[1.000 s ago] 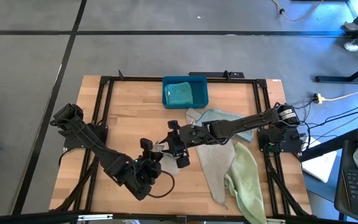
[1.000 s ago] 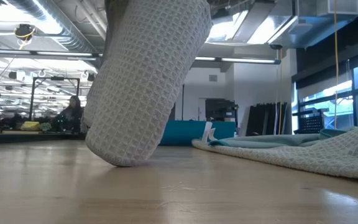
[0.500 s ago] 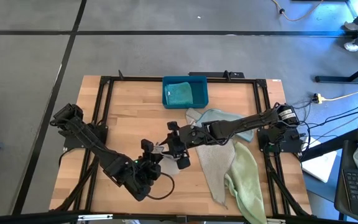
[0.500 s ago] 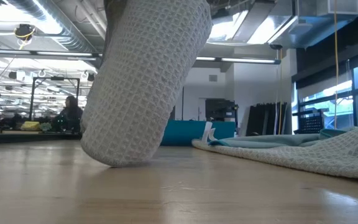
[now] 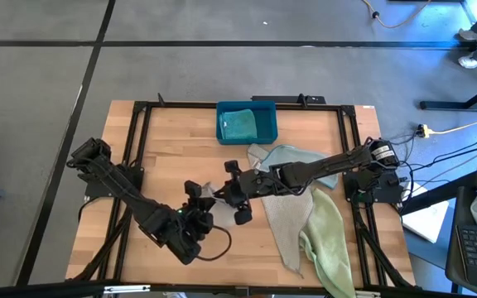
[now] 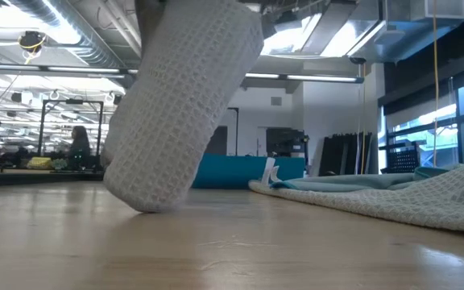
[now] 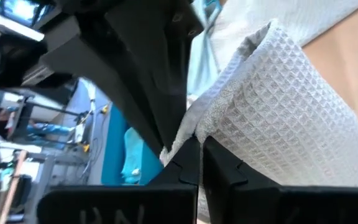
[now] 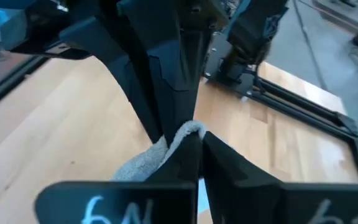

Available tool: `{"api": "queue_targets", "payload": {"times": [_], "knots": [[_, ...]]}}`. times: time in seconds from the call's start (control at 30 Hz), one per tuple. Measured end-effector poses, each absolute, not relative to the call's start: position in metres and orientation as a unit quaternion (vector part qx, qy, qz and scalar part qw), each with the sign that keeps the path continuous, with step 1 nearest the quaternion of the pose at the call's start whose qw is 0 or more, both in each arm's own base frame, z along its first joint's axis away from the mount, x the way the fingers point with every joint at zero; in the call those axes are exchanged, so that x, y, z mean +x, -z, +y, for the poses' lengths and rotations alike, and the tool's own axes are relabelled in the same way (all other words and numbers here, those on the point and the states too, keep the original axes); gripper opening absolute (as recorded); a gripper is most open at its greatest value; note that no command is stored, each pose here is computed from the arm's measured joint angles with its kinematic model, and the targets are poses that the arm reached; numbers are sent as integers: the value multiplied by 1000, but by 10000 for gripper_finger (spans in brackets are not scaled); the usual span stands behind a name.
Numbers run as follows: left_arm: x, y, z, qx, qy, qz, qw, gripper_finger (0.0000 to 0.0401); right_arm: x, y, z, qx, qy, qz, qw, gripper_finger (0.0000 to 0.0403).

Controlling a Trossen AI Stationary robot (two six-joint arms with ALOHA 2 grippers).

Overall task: Fold microfiber towels
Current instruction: Fold the left gray towel

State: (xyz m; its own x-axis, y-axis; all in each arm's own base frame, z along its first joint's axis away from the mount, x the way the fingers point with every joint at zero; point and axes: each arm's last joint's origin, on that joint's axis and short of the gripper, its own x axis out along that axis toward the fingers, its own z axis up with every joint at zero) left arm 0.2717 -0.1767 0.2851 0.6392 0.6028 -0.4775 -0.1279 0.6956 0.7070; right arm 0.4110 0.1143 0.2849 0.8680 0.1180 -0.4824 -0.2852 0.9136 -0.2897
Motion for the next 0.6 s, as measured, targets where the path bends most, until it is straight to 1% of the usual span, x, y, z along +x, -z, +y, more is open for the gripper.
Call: {"api": "queue_targets", "payload": {"times": [0.07,0.13,0.23,0.37,0.53,0.6], "knots": [[265,-284,-177,323,-224,371,842,1,410,-284,114,-183,-97,242,948,8],[257,-284,-176,335,-244,368,832,0,406,-281,117,-184,-118,260,941,7],[244,-284,-177,312,-259,373,835,0,404,-278,121,-187,-126,269,936,8],[225,-282,-181,275,-260,411,829,0,402,-280,117,-206,-68,278,936,5],[213,-282,-184,262,-268,427,823,0,402,-280,116,-212,-55,280,935,6],[210,-282,-183,265,-271,432,818,0,403,-279,108,-220,-25,292,930,6]]}}
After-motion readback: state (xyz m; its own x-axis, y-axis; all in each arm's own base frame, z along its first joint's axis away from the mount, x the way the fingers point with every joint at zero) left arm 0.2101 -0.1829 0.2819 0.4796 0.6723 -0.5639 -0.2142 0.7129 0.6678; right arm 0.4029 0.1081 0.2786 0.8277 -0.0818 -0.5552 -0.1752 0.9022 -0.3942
